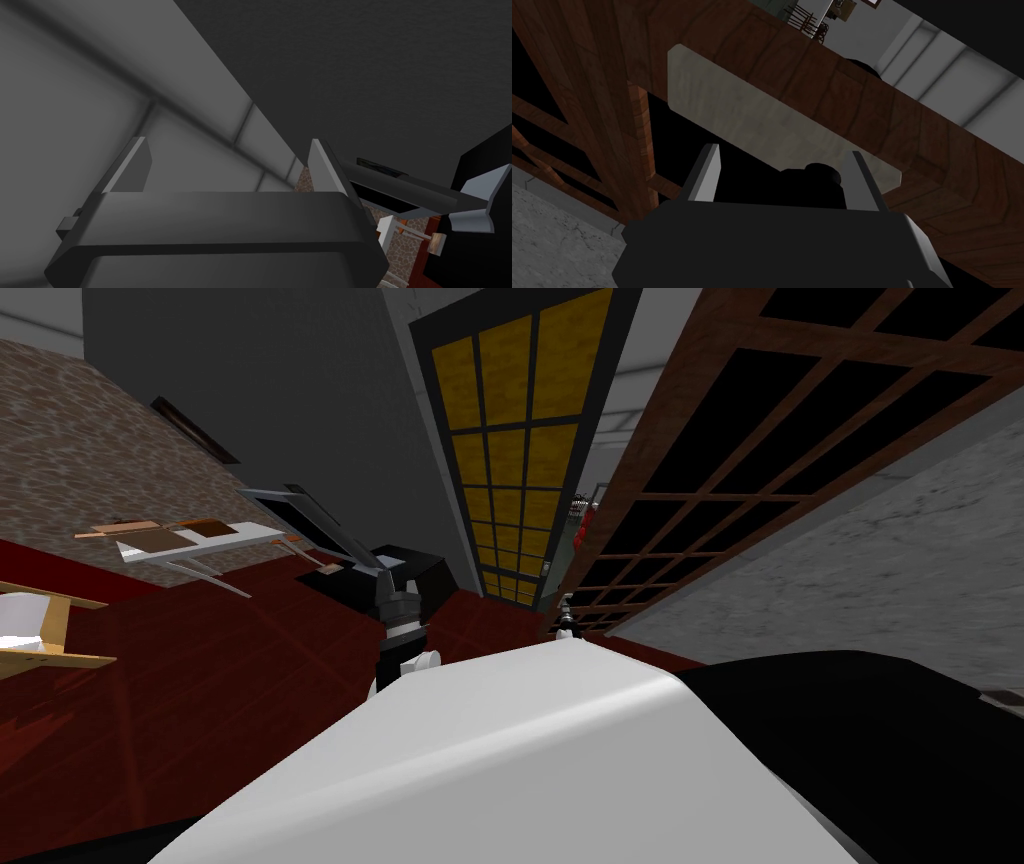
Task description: Pull the door open
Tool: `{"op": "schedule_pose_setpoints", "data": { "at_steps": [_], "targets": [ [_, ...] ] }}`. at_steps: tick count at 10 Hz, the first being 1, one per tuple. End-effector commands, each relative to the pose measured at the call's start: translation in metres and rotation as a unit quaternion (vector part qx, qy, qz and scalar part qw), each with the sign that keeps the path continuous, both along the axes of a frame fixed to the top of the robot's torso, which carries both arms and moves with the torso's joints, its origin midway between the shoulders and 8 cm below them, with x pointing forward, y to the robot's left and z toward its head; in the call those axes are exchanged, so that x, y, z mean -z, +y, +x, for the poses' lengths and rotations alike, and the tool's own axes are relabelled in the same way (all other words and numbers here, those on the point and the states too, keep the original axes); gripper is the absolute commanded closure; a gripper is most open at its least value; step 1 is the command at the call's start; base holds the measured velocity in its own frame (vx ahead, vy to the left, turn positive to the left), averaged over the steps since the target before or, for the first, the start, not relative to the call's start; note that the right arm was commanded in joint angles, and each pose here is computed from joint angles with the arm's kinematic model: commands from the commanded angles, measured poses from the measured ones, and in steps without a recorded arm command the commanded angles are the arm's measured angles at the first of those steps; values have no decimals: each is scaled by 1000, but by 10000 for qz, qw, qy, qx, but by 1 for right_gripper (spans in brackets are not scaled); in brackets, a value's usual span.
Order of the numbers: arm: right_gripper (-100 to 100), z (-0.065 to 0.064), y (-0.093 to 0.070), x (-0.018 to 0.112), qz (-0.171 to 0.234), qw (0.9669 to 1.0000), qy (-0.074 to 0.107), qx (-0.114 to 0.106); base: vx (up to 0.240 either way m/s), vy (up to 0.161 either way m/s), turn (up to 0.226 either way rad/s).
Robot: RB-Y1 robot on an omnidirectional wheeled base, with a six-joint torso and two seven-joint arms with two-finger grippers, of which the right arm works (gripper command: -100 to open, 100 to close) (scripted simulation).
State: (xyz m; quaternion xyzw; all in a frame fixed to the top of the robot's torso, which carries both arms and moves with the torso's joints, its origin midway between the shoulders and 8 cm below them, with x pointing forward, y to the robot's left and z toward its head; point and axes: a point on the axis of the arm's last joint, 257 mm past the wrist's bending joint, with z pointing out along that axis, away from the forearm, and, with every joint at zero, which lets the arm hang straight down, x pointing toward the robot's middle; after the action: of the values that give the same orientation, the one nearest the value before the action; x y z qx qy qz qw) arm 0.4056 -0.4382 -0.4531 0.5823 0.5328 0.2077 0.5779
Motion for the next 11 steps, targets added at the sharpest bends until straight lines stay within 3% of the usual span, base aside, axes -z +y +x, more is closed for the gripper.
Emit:
{"op": "schedule_pose_setpoints", "data": {
  "at_steps": [1, 6, 7, 11],
  "targets": [
    [100, -11, -16, 5, 97, 9998, 21, 147, -30, -26, 37],
    [100, -5, -12, 1, 575, 9976, -338, 207, -36, -17, 43],
    [100, -5, -12, 1, 581, 9975, -341, 208, -47, -24, 17],
    [100, 0, -8, -4, 1042, 9919, -685, 245, -50, -26, 61]
  ]
}}
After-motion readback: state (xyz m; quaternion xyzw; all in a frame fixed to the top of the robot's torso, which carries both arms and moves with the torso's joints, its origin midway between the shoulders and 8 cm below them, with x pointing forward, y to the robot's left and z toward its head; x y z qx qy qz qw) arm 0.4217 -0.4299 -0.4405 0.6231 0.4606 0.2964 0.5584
